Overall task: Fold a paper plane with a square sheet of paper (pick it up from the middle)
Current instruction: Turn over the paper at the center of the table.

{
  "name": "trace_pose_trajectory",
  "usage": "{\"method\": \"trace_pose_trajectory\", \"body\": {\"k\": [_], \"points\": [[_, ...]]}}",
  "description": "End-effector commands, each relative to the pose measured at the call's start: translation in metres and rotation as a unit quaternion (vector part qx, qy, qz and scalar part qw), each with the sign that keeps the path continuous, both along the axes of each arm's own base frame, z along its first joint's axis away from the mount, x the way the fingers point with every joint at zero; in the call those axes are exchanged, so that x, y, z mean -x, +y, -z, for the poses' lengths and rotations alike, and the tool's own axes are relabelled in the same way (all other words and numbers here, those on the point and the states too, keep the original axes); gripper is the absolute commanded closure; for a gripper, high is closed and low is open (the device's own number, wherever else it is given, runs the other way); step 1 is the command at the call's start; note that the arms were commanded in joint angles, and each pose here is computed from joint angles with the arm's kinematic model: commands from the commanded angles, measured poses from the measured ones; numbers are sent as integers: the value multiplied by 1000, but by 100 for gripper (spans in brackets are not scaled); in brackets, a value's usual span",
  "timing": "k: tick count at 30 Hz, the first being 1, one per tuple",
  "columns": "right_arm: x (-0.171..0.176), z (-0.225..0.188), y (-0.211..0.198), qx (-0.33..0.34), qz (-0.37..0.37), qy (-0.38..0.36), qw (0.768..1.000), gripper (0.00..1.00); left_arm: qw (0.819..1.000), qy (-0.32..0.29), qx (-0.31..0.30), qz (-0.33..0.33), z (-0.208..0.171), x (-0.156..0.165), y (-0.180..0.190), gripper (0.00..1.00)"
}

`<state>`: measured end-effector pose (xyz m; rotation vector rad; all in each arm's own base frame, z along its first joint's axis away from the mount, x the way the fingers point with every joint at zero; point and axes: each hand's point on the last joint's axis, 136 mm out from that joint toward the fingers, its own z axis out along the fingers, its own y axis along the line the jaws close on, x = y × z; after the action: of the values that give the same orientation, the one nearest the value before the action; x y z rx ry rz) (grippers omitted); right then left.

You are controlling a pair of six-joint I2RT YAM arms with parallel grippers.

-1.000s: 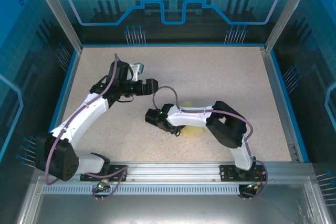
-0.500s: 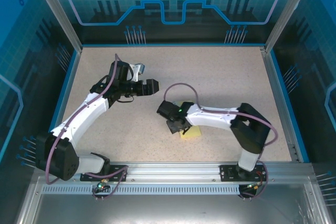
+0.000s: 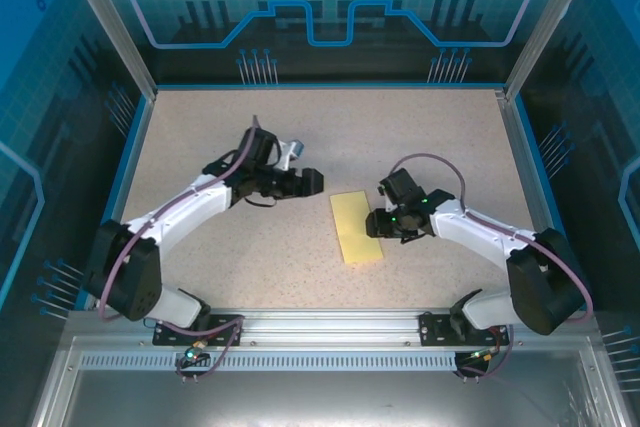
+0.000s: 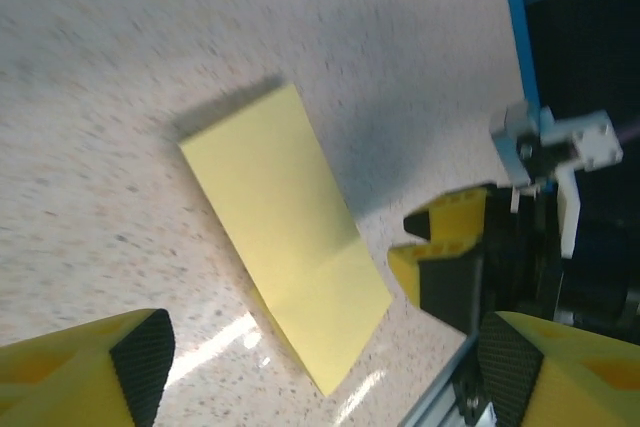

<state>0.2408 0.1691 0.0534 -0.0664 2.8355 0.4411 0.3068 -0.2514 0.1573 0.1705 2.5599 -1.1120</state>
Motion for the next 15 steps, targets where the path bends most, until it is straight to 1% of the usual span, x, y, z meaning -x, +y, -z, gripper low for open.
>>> {"method": "trace_pose_trajectory", "body": {"k": [1,3,7,12,15], "points": [[7,-2,1,-54,-5,16,998,51,999,10,3,31,6,6,-28,22],[9,0,-4,-71,4,24,997,52,999,21,-9,47,20,11,-44,28],[13,5,-7,-105,17,41,993,53,996,40,-36,72,47,20,-64,46],[18,12,-9,-134,32,58,989,53,992,48,-72,87,71,26,-73,56],[20,16,-10,-137,36,67,988,53,989,55,-91,100,84,32,-78,62]]}}
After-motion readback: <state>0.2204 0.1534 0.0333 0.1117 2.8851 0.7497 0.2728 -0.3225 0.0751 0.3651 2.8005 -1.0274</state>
